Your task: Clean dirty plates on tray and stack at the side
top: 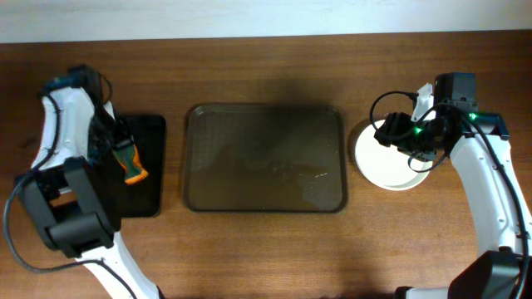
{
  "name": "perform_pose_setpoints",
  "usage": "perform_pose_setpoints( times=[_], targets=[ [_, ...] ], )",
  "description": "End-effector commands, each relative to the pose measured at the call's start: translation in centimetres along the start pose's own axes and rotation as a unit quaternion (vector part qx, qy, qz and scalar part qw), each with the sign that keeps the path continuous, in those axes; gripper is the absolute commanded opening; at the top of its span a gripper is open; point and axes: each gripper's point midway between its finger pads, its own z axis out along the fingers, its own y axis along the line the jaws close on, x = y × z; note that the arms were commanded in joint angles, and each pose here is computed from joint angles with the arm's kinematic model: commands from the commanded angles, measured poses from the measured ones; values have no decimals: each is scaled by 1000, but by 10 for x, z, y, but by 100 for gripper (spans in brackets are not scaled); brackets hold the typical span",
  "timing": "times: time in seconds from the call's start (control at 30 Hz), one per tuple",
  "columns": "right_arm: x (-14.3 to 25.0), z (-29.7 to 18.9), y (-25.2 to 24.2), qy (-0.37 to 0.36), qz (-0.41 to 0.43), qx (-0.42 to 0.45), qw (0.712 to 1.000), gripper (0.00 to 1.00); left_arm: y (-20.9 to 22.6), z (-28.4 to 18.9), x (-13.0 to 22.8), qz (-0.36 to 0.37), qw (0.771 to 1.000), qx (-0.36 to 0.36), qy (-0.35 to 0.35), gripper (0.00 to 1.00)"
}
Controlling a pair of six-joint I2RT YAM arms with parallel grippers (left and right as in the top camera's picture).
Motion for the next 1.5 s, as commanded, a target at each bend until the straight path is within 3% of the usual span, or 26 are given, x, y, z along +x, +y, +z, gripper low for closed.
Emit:
perform_pose_setpoints(
  times=[0.0,0.13,0.2,0.23,0.27,0.5,0.67,0.8,1.03,1.17,1.3,1.4,1.47],
  targets=[
    [-5,-15,9,-15,-12,-6,1000,64,-8,-119,-3,9,991,24,-135,99],
    [-10,-84,20,-72,-27,19,997,64,-29,-184,25,42,975,48,-215,100],
    [-3,-148,25,-146,-40,40,988,67,-36,-194,32,52,971,53,-228,100],
    [3,-171,31,-180,-49,30,982,73,-36,-194,32,52,971,53,-228,100],
    [12,-191,37,-207,-57,17,977,98,-36,-194,32,52,971,53,-227,100],
    [51,-258,53,-308,-86,-21,947,98,-36,-194,32,52,971,53,-228,100],
    [56,-248,30,-289,-64,34,954,98,-36,-194,32,52,971,53,-228,100],
    [57,-237,25,-344,-78,24,935,98,-36,-194,32,52,971,53,-228,100],
    [77,-132,28,-505,-171,-93,841,99,-36,-194,32,52,971,53,-228,100],
    [90,-97,11,-548,-173,-104,812,98,-36,-194,32,52,971,53,-228,100],
    [95,-76,1,-546,-170,-98,815,98,-36,-194,32,52,971,53,-228,100],
    [103,-46,-9,-507,-167,-89,841,98,-36,-194,32,52,971,53,-228,100],
    [103,-46,-9,-507,-167,-90,841,98,-36,-194,32,52,971,53,-228,100]
  ],
)
